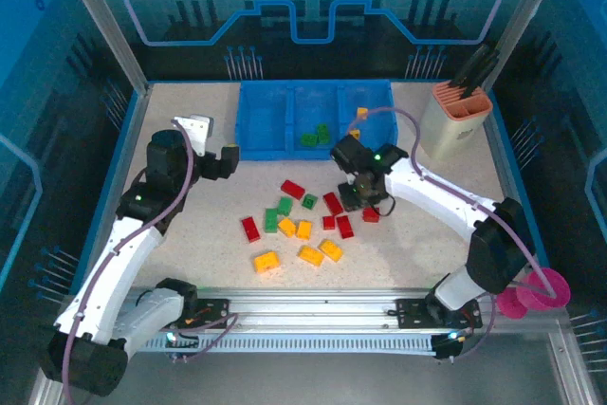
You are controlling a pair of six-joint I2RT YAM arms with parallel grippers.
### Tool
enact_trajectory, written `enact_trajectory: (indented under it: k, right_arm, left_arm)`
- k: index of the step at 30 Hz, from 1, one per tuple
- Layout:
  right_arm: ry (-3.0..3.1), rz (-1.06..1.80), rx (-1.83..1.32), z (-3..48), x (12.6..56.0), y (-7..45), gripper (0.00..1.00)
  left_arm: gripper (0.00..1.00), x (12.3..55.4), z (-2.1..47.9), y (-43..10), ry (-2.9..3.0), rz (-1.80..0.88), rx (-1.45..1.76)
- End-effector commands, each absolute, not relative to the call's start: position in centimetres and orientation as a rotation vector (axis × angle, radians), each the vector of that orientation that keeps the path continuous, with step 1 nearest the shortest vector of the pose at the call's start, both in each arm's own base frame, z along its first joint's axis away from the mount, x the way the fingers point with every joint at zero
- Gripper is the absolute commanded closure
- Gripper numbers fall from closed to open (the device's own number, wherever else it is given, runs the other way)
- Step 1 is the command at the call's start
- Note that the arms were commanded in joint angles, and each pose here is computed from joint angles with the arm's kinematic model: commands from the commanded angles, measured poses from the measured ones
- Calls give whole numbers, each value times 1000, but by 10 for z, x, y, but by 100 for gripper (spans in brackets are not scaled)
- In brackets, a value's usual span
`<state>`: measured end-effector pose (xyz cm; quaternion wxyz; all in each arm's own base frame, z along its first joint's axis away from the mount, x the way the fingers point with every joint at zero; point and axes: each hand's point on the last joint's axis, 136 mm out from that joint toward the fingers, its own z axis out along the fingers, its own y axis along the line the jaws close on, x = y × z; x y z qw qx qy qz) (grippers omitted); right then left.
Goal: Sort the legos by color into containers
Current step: Pick up the lego from the bottom-center of the table, then place the lego in the container.
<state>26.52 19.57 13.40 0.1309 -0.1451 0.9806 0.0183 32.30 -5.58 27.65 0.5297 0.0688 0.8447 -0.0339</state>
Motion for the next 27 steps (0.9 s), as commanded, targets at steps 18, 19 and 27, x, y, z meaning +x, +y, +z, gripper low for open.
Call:
enact_trajectory:
  k: [18,19,27]
  right_arm:
    - [2567,30,-601,134,480,272,65]
    - [2571,34,-603,129,485,274,65]
    - [2605,56,-612,97,507,284,62]
  left_arm:
    - [0,315,270,-56,2006,-74,197]
    - [1,315,271,-56,2003,-73,198]
    - [1,316,271,-57,2007,-70,203]
